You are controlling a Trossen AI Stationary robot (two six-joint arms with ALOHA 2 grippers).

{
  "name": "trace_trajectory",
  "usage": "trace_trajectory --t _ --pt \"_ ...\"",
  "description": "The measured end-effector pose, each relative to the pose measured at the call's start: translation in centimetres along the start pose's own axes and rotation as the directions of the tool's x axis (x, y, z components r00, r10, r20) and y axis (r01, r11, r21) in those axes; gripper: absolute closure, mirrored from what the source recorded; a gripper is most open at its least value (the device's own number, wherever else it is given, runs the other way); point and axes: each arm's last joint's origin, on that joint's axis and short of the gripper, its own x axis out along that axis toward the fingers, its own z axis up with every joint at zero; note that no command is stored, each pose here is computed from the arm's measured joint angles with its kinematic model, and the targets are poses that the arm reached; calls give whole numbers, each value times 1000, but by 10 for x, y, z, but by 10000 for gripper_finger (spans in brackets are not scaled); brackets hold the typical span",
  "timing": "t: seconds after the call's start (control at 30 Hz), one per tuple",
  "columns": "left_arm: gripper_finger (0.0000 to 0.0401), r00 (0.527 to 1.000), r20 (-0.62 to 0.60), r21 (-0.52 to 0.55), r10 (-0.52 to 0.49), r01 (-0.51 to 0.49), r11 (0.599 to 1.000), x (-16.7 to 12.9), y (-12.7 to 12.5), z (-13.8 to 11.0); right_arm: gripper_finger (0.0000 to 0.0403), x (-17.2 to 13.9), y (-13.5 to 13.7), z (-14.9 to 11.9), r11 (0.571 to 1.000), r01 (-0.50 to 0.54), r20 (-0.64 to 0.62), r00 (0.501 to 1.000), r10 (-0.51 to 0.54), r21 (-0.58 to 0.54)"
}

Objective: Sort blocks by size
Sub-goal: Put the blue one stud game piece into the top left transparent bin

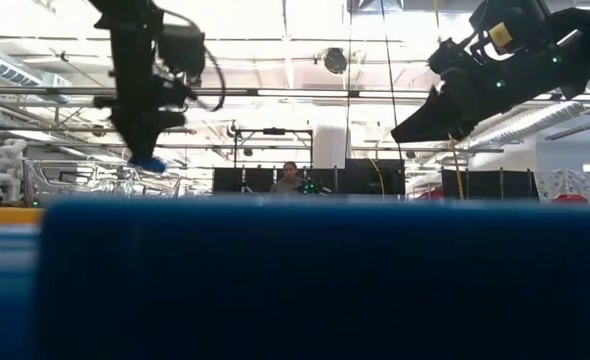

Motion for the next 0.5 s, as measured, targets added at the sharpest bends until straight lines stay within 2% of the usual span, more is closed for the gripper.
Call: trace_trajectory --t 0.1,0.23,0.33,0.5 --pt "256 998 -64 -30 -10 8 1000 13 8 -6 202 0 0 1 999 -5 15 1000 6 -39" --pt "253 994 -109 -46 7 -12 999 24 14 -12 202 0 0 2 999 -5 15 1000 6 -32" --pt "243 994 -107 -62 10 -17 998 26 16 -12 202 0 0 1 1000 -6 8 1000 6 25" --pt "207 996 -85 -76 3 -9 997 27 16 -9 202 0 1 -2 999 -31 -57 998 33 22"
